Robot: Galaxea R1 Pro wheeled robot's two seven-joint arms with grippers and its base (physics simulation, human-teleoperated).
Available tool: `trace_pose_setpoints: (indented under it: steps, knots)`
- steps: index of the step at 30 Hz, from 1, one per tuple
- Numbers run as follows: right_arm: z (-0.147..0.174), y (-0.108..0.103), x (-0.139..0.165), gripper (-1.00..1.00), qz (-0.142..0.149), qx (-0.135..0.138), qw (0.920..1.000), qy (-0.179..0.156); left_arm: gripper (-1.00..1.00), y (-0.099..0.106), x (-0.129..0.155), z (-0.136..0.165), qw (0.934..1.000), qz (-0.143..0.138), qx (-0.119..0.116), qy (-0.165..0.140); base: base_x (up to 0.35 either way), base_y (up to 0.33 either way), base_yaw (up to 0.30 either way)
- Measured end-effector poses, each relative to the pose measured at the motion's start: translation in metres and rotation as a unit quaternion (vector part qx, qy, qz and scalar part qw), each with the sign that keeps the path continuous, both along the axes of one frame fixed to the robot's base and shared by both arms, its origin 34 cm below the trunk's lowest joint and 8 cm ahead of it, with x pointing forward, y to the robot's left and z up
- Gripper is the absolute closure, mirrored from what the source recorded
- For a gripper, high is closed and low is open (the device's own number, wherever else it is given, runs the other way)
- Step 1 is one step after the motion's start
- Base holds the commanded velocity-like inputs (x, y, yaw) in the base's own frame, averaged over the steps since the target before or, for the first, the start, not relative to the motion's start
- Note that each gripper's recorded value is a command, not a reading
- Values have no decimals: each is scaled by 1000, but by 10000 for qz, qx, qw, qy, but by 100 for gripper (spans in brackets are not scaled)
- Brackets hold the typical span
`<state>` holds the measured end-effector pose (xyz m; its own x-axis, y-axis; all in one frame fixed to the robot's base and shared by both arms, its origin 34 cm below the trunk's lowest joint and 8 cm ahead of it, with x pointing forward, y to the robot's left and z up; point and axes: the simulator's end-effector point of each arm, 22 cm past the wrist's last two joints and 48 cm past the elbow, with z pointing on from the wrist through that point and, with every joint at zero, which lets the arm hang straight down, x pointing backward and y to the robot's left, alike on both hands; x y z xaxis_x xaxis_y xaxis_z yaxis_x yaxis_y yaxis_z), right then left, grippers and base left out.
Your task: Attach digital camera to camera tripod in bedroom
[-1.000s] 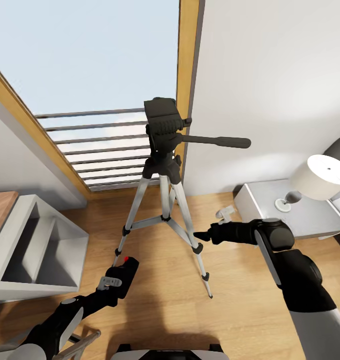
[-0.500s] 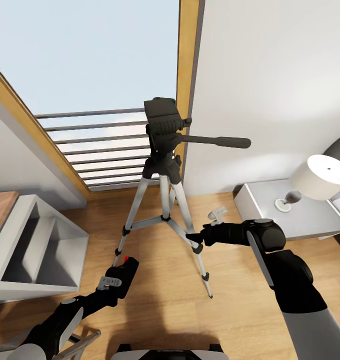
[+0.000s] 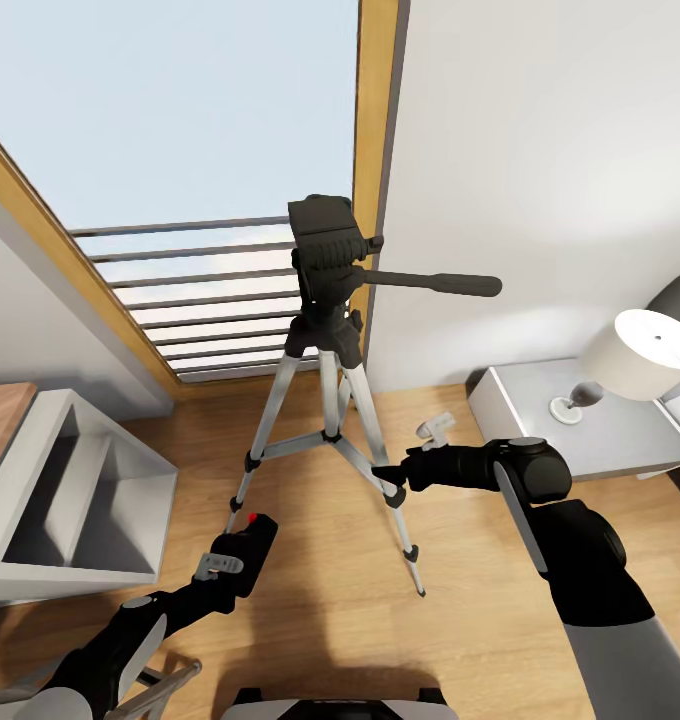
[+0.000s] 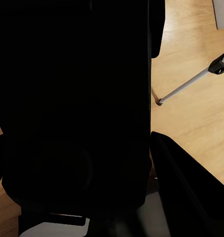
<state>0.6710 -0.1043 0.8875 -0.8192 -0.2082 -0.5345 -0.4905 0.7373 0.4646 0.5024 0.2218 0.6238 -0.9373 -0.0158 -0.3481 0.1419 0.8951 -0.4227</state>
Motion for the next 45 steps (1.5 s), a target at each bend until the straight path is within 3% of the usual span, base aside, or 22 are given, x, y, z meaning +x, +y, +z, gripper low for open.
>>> trace_pose_setpoints:
  steps: [3,10,14,20,29,40,45]
  knots:
    - [0,0,0,-100,-2,-2,10000,-1,100,0,0,0,10000,0,2,-2,0,0,0]
    - [2,-3,28,-100,-235,-143,9993,-272,100,30,30,15,9987,289,51,-418,0,0,0]
    - [-4,-8,24,-100,-246,-241,9989,-325,100,43,47,24,9968,457,79,-657,0,0,0]
    - [-5,-25,28,-100,-307,-443,9971,-542,100,53,68,37,9935,603,67,-959,0,0,0]
    - [1,-25,32,-100,-326,-438,9961,-700,100,63,92,54,9887,786,63,-1276,0,0,0]
    - [9,-12,43,-100,-438,-374,9937,-958,100,80,101,60,9846,1068,111,-1378,0,0,0]
    - [15,-3,49,-100,-516,-308,9920,-1110,100,80,102,61,9845,1064,108,-1392,0,0,0]
